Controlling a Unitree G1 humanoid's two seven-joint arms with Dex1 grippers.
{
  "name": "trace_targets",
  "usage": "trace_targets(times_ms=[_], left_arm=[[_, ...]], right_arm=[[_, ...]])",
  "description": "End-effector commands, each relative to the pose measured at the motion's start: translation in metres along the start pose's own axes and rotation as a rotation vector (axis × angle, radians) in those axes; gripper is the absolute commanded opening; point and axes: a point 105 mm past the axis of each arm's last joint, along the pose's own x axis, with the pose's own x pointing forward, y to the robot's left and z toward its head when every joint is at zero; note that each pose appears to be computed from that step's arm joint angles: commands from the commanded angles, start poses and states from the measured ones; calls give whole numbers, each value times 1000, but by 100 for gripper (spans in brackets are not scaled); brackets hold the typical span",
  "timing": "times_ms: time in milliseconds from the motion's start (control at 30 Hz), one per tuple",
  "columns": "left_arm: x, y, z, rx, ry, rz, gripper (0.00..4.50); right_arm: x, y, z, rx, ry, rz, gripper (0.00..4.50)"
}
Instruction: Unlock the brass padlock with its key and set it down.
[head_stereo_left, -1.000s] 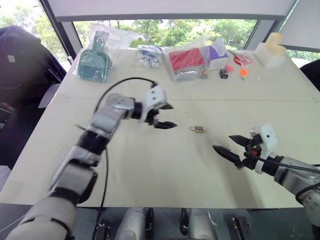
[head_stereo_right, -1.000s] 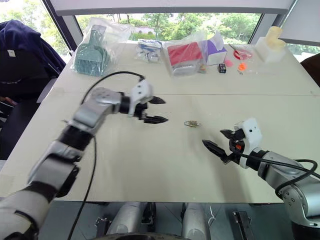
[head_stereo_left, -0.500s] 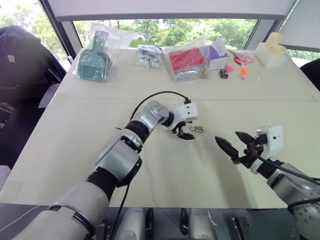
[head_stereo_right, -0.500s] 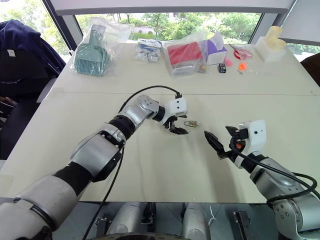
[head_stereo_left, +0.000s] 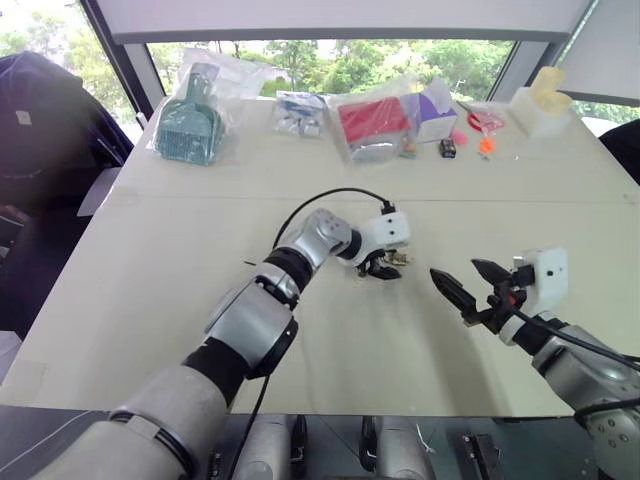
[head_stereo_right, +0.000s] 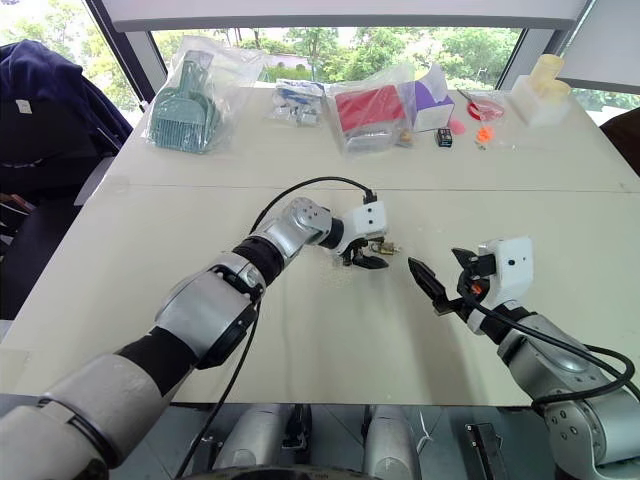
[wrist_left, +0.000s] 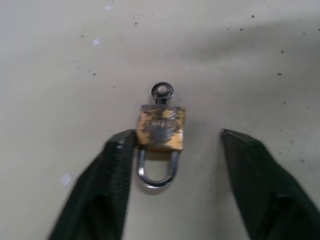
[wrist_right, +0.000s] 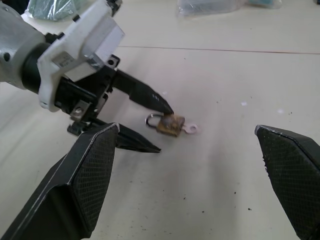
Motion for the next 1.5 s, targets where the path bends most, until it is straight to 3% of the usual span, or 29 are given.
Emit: trace_targets(times_ms=[33,67,267,433,600,833,1133,1233,1367,1467,1500], left_arm=[[3,-6,-21,-3,72,-7,111],[3,-7,-22,-2,74,-8,80],[-22,17,-8,23,-62,84,76],[-84,37,10,154,-282,105,76],[-135,28,25,210,-430,127,76],[-154,13,39,255,-449,219,76],[-159,6,51,280,-475,260,76],[-159,5,53,284,-480,262,76],[-161,4,56,292,-492,270,76],[-162,5,58,307,-496,283,76],[-162,5,59,315,-496,293,76]], right_arm=[[-4,6,9,-12,-33,11,450],[-4,6,8,-10,-32,12,450],[3,4,5,72,-29,5,450],[21,17,27,294,-182,70,450],[42,43,53,497,-296,215,450],[65,66,67,590,-314,318,450],[69,76,69,631,-318,357,450],[68,78,72,665,-339,362,366],[68,82,70,689,-333,368,144],[68,80,72,709,-356,353,7],[68,78,73,721,-372,339,7]])
